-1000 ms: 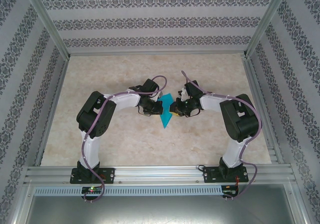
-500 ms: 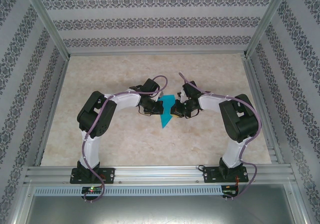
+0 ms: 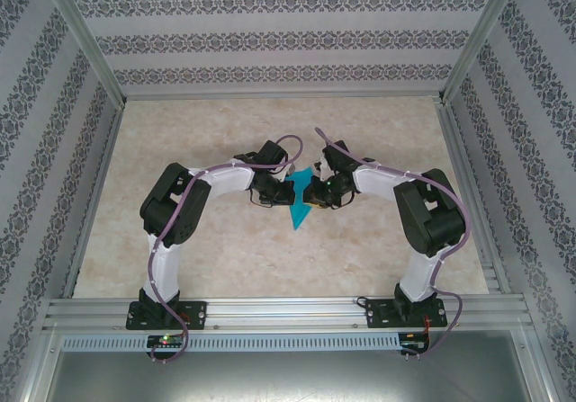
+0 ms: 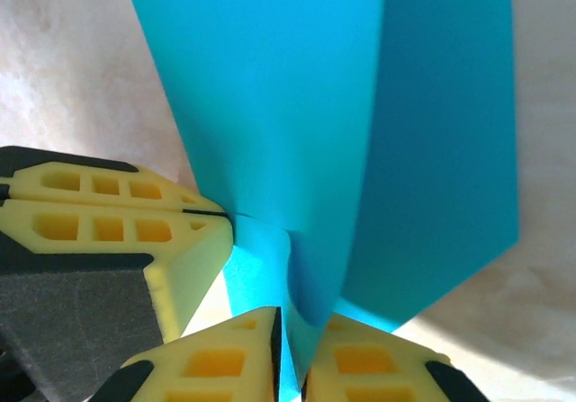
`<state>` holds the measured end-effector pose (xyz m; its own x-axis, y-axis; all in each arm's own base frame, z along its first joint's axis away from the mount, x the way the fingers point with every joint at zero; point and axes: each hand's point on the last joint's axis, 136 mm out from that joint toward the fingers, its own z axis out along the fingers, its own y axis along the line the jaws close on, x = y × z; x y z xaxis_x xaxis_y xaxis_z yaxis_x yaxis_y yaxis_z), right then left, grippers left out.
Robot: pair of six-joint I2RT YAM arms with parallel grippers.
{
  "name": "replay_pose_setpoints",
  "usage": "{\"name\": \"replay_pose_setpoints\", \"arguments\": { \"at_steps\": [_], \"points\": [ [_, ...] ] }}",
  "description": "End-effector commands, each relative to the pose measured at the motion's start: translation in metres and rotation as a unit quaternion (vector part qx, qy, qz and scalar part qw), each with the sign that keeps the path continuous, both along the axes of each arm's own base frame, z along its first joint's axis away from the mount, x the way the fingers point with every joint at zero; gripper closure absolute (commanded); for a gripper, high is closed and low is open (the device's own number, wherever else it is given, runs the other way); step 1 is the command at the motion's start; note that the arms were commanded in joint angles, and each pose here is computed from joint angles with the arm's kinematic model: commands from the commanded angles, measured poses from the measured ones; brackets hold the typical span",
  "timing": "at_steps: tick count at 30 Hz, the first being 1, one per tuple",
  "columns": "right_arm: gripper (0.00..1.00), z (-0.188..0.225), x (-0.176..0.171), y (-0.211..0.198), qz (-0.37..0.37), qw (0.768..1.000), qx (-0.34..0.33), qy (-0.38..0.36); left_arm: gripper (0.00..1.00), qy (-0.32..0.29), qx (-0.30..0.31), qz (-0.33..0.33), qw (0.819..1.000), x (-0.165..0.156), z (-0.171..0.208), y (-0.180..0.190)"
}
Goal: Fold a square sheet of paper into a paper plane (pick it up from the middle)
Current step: Fourth fold the wing at the center of the table.
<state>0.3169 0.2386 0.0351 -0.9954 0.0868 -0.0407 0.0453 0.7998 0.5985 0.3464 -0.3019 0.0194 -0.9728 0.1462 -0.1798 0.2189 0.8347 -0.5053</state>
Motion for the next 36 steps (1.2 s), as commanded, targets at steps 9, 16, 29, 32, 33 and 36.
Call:
{"name": "replay_pose_setpoints", "arguments": {
  "at_steps": [9,16,29,32,33,36],
  "points": [
    [0.84,0.019,-0.004,0.006,0.011,1.0,0.002,-0.017,0.9,0.047,0.069,-0.009,0.996,-0.022,-0.042,0.021],
    [0.84,0.025,-0.005,0.004,0.009,1.0,0.005,-0.021,0.91,0.048,0.071,-0.012,0.996,-0.023,-0.041,0.022],
    [0.9,0.015,-0.001,0.013,0.016,1.0,0.017,-0.007,0.9,0.048,0.069,-0.013,0.996,-0.023,-0.039,0.021],
    [0.91,0.013,-0.001,0.016,0.019,1.0,0.02,-0.004,0.91,0.049,0.07,-0.014,0.996,-0.024,-0.04,0.022],
    [0.92,0.012,-0.001,0.017,0.018,1.0,0.022,-0.003,0.91,0.05,0.07,-0.014,0.996,-0.024,-0.04,0.022],
    [0.92,0.011,0.001,0.02,0.02,0.999,0.025,-0.002,0.91,0.05,0.07,-0.014,0.996,-0.024,-0.04,0.021]
  ]
}}
